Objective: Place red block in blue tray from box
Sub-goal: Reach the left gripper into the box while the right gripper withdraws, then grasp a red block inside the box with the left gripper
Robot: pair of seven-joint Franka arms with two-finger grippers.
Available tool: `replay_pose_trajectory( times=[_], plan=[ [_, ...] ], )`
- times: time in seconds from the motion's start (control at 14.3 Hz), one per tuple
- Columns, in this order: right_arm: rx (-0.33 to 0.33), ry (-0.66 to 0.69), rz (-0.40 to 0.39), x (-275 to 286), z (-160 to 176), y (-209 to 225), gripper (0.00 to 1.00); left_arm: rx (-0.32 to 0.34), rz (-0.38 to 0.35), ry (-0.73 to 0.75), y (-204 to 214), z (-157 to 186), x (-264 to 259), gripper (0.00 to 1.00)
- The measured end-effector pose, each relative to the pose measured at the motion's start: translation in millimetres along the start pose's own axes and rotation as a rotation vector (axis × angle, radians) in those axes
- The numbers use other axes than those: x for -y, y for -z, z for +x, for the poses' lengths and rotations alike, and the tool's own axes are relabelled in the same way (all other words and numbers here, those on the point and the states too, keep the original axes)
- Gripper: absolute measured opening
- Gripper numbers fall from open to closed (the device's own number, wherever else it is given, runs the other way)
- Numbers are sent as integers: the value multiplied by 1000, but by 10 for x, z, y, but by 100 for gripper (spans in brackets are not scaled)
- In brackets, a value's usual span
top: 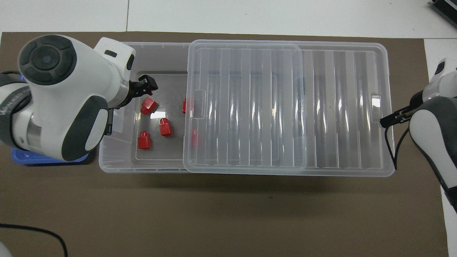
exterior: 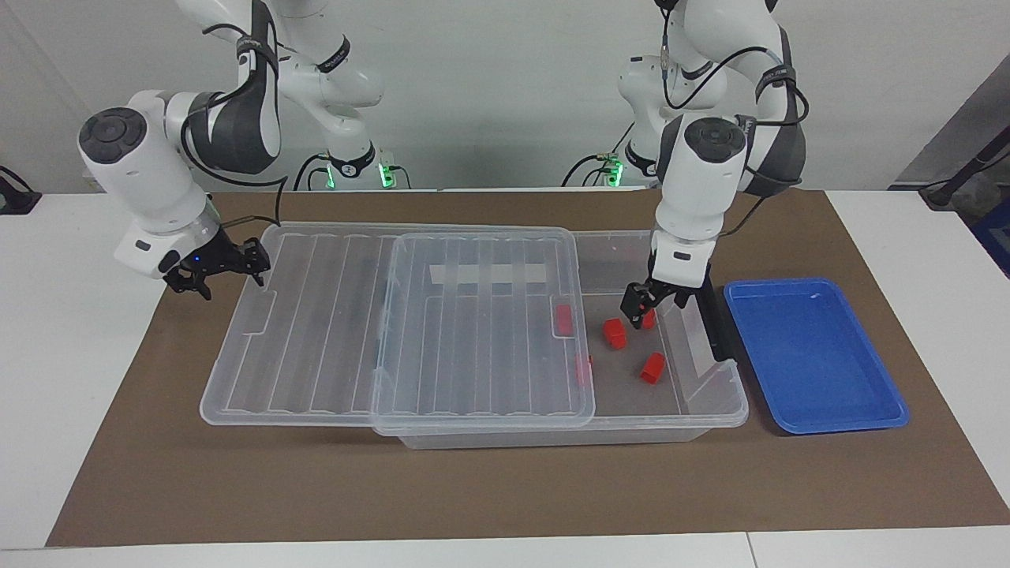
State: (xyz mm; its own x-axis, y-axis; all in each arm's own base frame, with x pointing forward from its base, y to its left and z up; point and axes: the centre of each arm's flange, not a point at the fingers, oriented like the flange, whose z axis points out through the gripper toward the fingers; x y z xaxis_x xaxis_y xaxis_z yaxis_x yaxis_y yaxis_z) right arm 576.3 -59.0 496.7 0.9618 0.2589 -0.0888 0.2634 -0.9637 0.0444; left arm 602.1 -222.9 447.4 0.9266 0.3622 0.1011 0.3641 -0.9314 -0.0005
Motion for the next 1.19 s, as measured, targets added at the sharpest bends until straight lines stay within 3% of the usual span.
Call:
replay_pose_trajectory(
  times=[0.21,0.42,0.63,0.84,1.19],
  plan=[
    [-34,-130,-16,256,-118,396,93,24,13,102,-488,-252,-104,100],
    [-91,-323,-24,653,-132,836,98,22,1,88,-784,-532,-170,100],
    [-106,-360,-22,920,-132,1246,100,41,17,-30,-1094,-713,-96,100],
    [-104,-379,-18,886,-128,1497,100,45,18,-183,-1118,-709,-67,100],
    [-60,-405,17,781,-155,1486,100,46,13,-264,-1215,-758,-36,99]
  ],
)
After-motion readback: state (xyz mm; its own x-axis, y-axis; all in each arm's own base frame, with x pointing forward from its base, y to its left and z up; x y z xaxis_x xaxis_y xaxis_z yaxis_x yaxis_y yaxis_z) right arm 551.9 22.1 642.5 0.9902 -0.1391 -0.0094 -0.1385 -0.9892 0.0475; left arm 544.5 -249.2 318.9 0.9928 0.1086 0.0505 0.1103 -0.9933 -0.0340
